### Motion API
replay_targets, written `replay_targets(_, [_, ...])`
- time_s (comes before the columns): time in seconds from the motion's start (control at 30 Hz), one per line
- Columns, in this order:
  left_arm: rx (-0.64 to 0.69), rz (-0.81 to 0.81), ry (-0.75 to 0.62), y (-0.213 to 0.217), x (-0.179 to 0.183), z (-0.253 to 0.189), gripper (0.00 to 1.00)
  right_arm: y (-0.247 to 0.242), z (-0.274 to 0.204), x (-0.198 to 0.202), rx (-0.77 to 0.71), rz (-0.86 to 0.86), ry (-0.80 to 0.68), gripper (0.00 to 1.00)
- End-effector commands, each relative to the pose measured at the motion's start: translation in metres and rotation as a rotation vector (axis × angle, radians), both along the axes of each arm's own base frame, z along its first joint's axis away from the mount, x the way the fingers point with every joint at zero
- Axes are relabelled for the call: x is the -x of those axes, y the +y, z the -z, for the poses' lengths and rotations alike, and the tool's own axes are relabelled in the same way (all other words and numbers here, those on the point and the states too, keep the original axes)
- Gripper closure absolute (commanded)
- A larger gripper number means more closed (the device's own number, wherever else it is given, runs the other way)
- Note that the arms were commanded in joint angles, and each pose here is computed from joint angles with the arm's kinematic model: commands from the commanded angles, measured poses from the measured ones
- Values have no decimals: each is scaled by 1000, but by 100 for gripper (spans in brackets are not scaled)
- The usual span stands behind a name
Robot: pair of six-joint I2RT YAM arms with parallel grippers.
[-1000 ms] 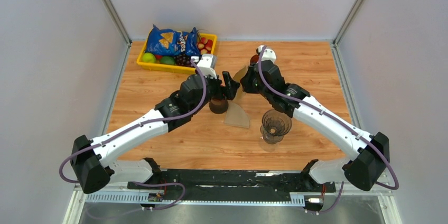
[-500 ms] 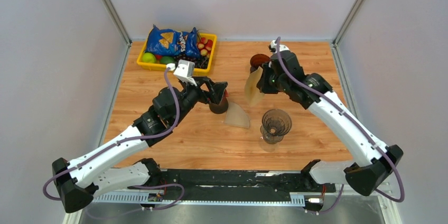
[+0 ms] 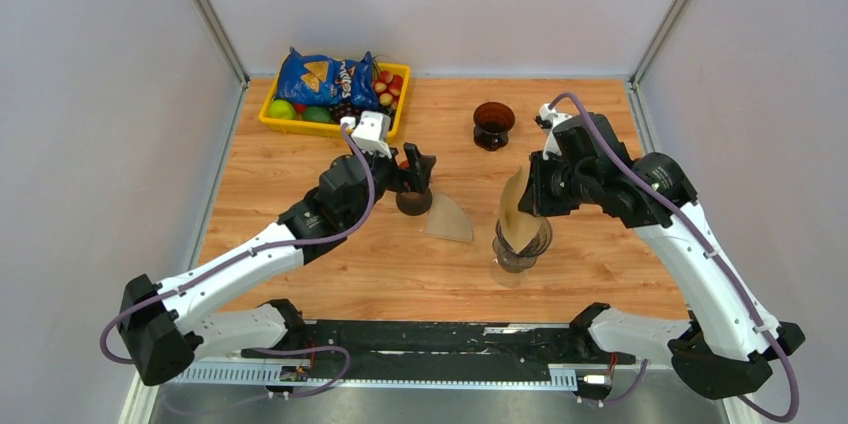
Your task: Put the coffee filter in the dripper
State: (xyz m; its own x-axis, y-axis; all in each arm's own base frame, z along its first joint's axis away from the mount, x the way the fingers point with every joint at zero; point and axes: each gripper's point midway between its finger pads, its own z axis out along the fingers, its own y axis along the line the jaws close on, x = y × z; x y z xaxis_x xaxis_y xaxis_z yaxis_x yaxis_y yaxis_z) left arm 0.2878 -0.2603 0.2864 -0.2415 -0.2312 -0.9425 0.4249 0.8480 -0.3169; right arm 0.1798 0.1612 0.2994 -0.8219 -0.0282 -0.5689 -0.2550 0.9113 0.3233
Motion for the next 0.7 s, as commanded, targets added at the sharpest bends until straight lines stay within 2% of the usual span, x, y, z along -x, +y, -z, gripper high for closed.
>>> replay_targets(0.0, [38,11,-22,-1,-3,-16,0,-10,16,24,22,-22,81,100])
replay_targets(0.2, [31,9,-10,-1,-4,-11,0,-28,48,22,123,31,123,100])
replay_targets(0.4, [25,15,0,-4,-5,-7,0,-29,72,18,192,11,196,98])
replay_targets(0.53, [23,16,2,-4,-5,-6,0,-30,73,17,202,7,195,87])
replay_targets(0.6, [21,17,2,-4,-6,-6,0,-35,71,13,223,31,170,76])
replay_targets(0.67, [21,19,1,-5,-5,-6,0,-37,69,12,223,38,156,73])
